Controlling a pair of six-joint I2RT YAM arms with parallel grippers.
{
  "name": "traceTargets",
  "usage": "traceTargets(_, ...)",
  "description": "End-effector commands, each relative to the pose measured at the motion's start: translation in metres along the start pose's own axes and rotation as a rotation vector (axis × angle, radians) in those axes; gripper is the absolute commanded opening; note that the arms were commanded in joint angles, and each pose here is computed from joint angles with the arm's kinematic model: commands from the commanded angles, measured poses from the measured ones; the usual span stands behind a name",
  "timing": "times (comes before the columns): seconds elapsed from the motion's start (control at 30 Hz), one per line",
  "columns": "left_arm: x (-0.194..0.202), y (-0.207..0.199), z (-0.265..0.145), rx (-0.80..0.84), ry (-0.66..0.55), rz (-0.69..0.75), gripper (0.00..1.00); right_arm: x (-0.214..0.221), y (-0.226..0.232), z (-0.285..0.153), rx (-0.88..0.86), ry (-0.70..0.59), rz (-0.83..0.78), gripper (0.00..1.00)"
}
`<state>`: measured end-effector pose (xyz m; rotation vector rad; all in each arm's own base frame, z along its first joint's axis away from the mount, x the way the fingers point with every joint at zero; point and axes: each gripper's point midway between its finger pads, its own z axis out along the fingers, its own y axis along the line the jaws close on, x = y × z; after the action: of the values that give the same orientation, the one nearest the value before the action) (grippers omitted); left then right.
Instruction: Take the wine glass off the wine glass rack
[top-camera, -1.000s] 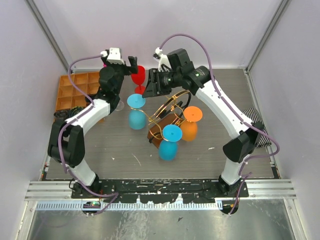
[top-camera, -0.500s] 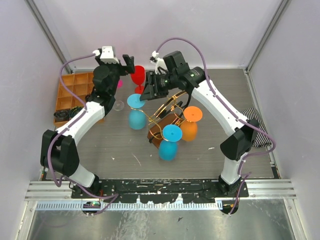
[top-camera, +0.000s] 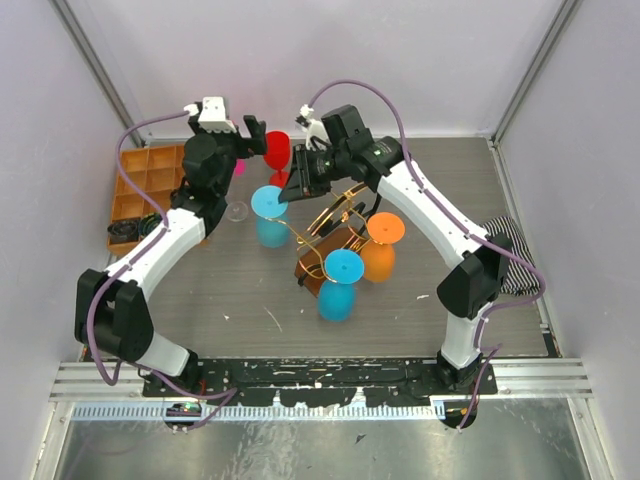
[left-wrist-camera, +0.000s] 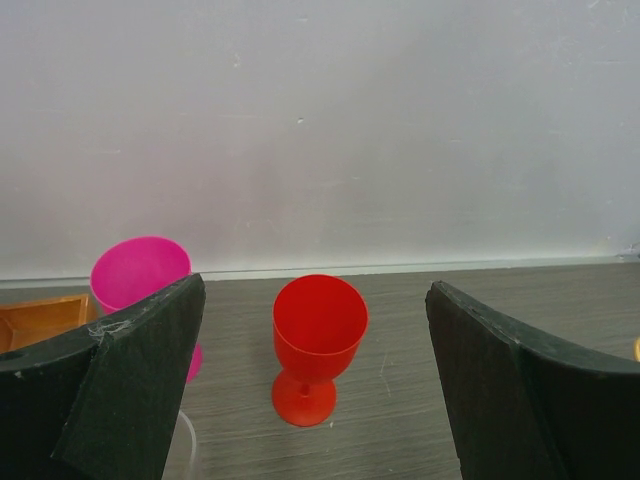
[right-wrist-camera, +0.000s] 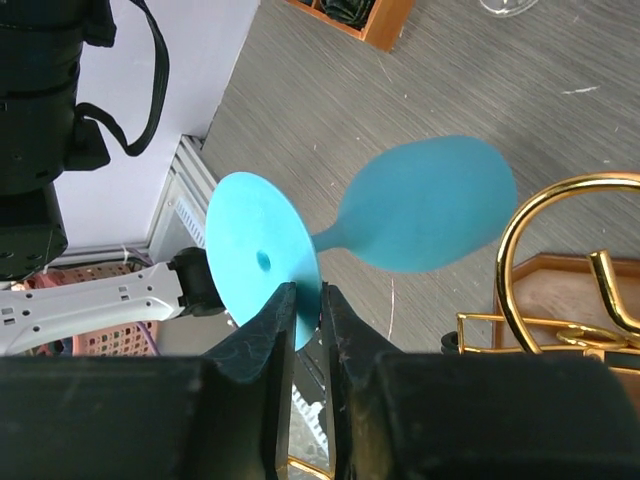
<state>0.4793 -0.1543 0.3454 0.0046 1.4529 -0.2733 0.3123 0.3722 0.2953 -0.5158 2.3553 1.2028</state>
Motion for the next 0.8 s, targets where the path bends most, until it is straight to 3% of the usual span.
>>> traceTargets(0.0,-0.010,0.002,-0.007,-0.006,-0.018,0.011,0.98,-0.014,0.016,-0.014,-0.016,-0.078,-0.043,0.16)
traceTargets(0.23,-0.011,0.003,-0.010,-0.013,-0.005,0.017,0.98,-0.010,0.034,-0.027,-0.107,-0.057,-0.018,0.01)
traceTargets(0.5,-0.009,0.006,-0.010,-0.028,0.000,0.020,0.98,0.008,0.052,-0.023,-0.259,0.041,0.012,0.01)
traceTargets(0.77,-0.010,0.007,-0.012,-0.030,0.001,0.028,0.98,-0.008,0.055,-0.016,-0.275,-0.003,0.009,0.01)
